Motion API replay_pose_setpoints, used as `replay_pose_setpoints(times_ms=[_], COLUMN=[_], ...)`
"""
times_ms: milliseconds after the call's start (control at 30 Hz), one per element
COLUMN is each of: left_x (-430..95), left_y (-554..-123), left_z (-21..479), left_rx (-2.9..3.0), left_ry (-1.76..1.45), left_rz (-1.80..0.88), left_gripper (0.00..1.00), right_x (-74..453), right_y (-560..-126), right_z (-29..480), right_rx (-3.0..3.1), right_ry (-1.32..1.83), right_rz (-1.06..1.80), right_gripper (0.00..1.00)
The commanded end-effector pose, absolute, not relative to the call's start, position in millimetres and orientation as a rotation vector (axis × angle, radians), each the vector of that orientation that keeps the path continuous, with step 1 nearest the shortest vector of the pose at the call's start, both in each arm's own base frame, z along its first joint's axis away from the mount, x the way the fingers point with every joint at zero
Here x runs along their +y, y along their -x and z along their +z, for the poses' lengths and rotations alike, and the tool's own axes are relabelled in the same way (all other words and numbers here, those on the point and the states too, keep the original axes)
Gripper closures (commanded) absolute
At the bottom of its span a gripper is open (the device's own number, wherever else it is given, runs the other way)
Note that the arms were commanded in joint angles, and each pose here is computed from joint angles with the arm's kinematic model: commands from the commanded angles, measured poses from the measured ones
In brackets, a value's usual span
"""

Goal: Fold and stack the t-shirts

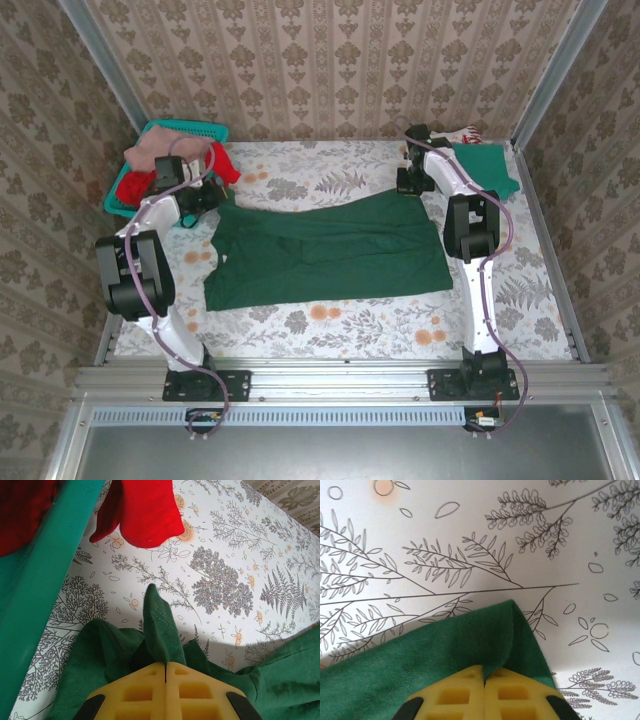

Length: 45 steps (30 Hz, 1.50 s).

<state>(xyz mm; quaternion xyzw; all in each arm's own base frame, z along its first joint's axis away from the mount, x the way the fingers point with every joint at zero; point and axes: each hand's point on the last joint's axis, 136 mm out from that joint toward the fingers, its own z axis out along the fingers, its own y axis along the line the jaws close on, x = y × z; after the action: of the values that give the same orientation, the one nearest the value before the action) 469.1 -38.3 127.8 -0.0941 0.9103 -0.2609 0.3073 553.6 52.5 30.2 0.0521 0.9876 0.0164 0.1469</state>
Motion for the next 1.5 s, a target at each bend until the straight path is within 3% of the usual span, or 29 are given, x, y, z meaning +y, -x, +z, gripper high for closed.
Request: replay_pose_setpoints(times_ms=[0,200,433,733,1033,1467], left_x=[-43,-45,-42,-39,-27,-19], left_y=[-478,-487,-471,-428,-409,-314], left_z=[148,185,206,173,177,124], left_rx=[2.377,2.33,2.3,2.376,2.374,2.427], left_ry=[0.202,0.163,0.149,0.185,0.246,0.491], left_rz=[-0.714,-0.714,-0.691,-0.647,-0.626,-0.542], left_gripper=[1.0,1.0,1.0,1.0,1.0,1.0], right_x=[46,28,11,-9,-20,-13], right_y=[-555,-544,-518,-486,-475,-422], right_z=[74,131,147,127,130,85], right_rx=[2.786,2.706,2.631,2.627,2.604,2.685], right_ry=[-0.136,-0.169,-0.305,-0.385,-0.449,-0.52], right_rz=[0.019,0.019,0.312,0.417,0.492,0.499], right_gripper=[0.98,1.0,1.0,1.0,1.0,1.0])
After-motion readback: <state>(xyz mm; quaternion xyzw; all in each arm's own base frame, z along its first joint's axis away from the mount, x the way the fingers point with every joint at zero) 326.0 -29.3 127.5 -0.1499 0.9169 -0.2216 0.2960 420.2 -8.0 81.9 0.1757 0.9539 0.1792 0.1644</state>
